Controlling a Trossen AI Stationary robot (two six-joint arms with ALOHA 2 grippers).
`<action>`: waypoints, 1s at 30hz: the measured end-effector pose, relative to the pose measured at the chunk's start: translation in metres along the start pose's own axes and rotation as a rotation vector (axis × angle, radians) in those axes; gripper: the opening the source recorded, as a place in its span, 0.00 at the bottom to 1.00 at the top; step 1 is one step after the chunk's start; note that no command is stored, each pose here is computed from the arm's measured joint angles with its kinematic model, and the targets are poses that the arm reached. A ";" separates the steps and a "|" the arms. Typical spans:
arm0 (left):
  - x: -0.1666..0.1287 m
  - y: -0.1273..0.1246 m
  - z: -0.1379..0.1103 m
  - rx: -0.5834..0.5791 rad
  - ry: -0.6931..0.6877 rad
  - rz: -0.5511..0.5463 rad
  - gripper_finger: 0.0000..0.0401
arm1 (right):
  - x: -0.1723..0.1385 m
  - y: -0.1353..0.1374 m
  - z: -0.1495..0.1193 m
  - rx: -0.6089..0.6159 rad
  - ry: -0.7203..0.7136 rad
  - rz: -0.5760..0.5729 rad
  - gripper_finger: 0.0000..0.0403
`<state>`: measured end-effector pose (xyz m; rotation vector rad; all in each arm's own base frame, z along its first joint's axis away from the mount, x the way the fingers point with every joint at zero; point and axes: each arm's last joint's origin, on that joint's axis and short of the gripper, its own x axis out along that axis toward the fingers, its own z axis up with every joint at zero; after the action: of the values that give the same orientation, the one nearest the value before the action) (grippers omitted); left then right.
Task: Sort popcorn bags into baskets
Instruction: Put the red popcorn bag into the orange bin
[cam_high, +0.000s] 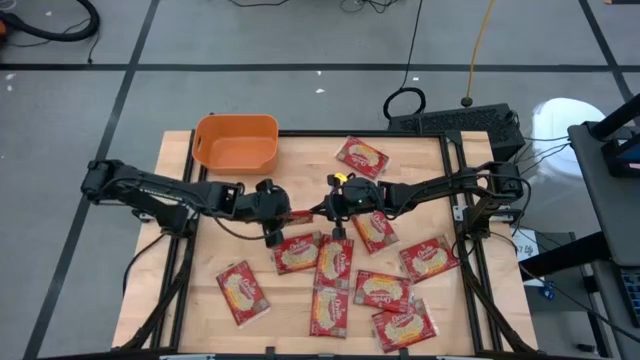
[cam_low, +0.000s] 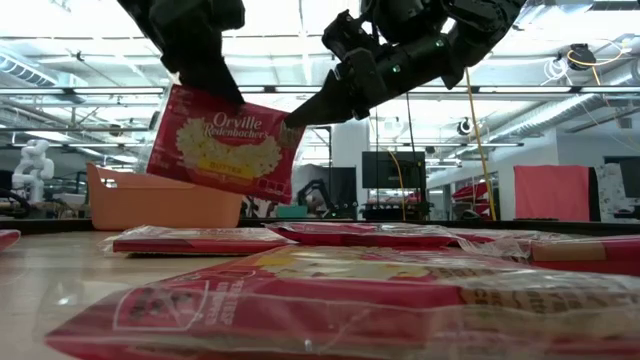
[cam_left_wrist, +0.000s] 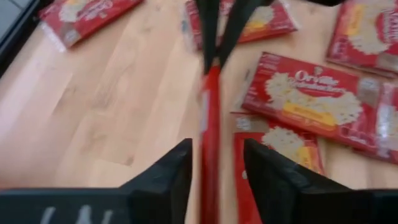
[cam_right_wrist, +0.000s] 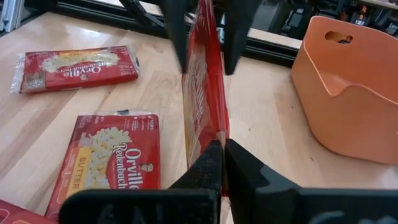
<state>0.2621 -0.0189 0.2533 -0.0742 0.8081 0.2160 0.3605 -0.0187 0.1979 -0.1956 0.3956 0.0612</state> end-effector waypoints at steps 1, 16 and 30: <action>0.000 0.002 0.000 -0.009 0.005 0.007 0.32 | 0.000 0.000 0.000 0.000 0.000 0.000 0.00; 0.002 0.008 0.000 -0.016 0.024 0.000 0.02 | 0.000 -0.001 0.002 0.029 -0.028 -0.012 0.04; -0.036 0.020 -0.006 -0.193 -0.012 0.101 0.03 | -0.073 0.004 0.016 0.233 -0.102 -0.453 0.42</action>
<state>0.2293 -0.0057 0.2754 -0.2137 0.7777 0.3894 0.2989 -0.0132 0.2396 -0.0480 0.2464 -0.4179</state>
